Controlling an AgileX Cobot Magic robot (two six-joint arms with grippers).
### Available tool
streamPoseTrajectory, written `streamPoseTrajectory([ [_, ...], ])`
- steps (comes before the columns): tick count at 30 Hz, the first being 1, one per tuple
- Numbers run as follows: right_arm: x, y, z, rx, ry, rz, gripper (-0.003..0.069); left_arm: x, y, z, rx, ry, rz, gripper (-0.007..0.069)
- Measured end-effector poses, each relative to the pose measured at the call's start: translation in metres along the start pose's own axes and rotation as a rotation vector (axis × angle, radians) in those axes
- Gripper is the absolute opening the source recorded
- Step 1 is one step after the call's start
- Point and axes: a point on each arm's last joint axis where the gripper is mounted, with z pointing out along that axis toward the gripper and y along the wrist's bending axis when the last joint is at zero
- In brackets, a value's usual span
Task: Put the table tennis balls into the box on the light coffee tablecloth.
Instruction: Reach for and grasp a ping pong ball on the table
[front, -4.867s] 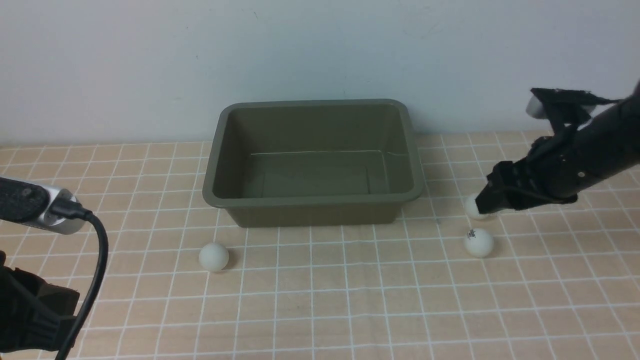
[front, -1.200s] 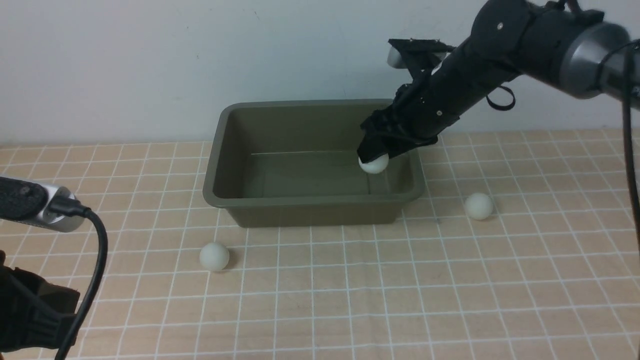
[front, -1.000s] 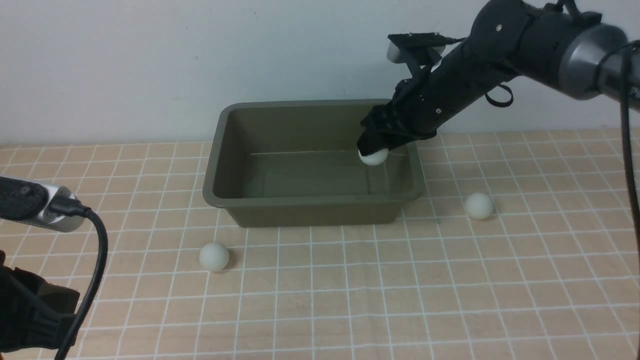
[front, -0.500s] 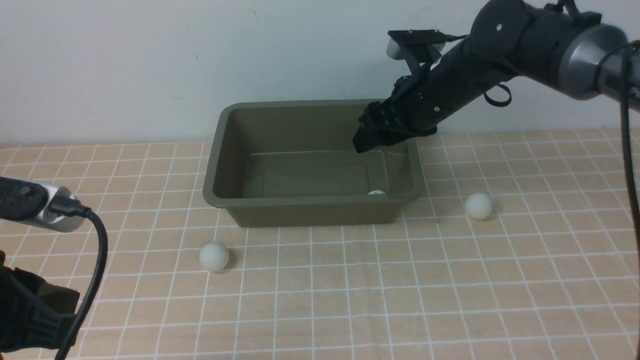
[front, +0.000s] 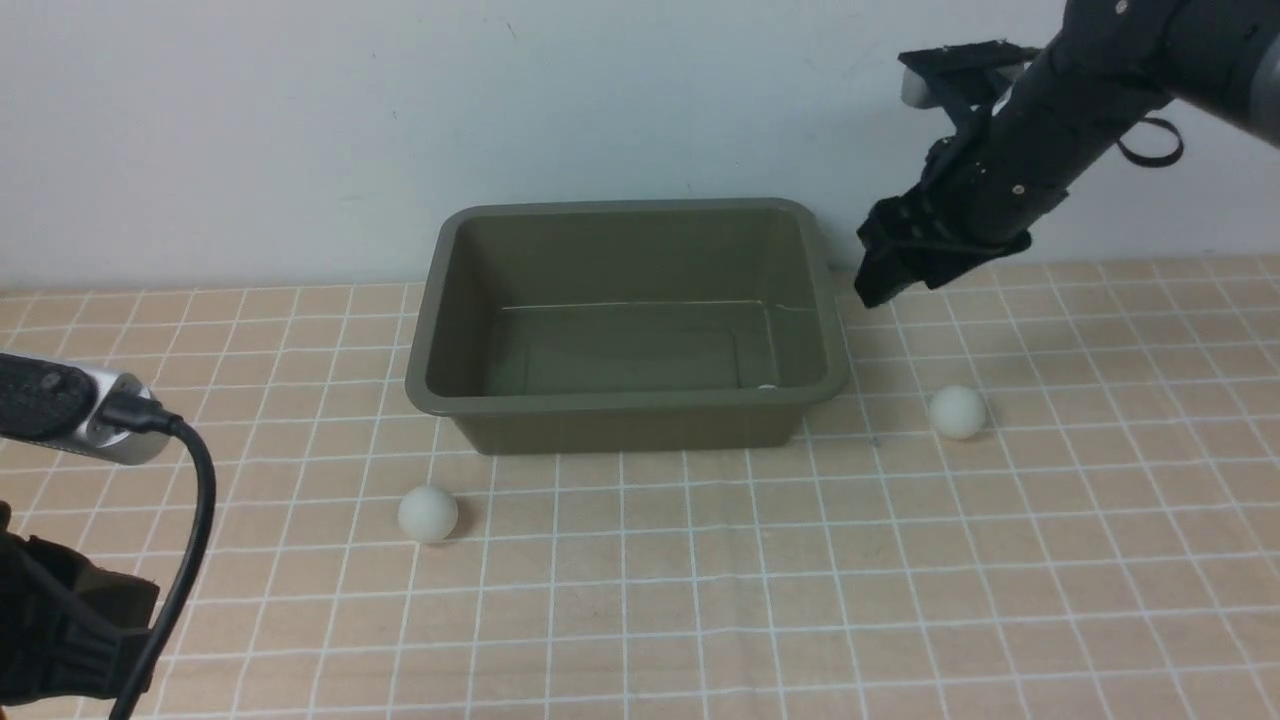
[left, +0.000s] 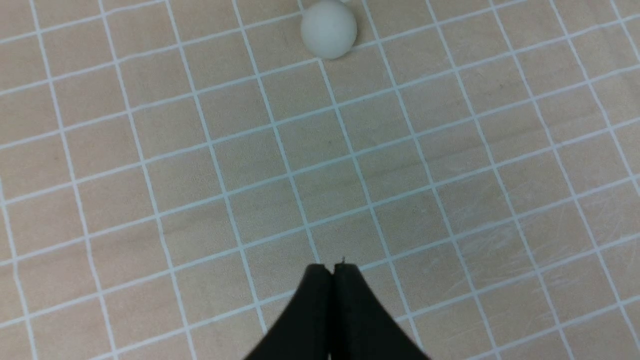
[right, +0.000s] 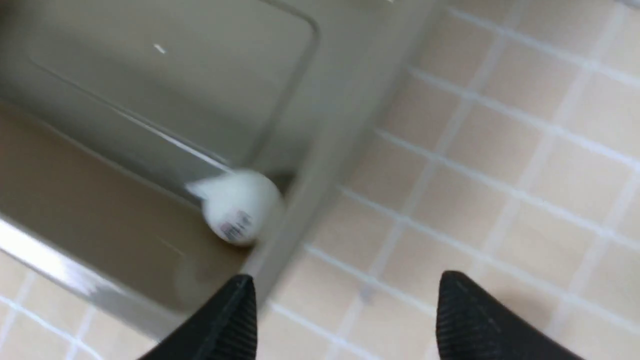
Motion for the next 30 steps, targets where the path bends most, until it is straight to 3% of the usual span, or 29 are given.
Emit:
streamPoseTrajectory([
  [6,0.01,-0.023,0.001,0.06,0.075,0.066,0.0438,0.0,0.0,0.0,0.0,0.0,0.0,-0.0066],
  [30,0.027,-0.047,0.069,0.121,0.245,0.137,0.0438,0.0,0.0,0.0,0.0,0.001,0.0,-0.0066],
])
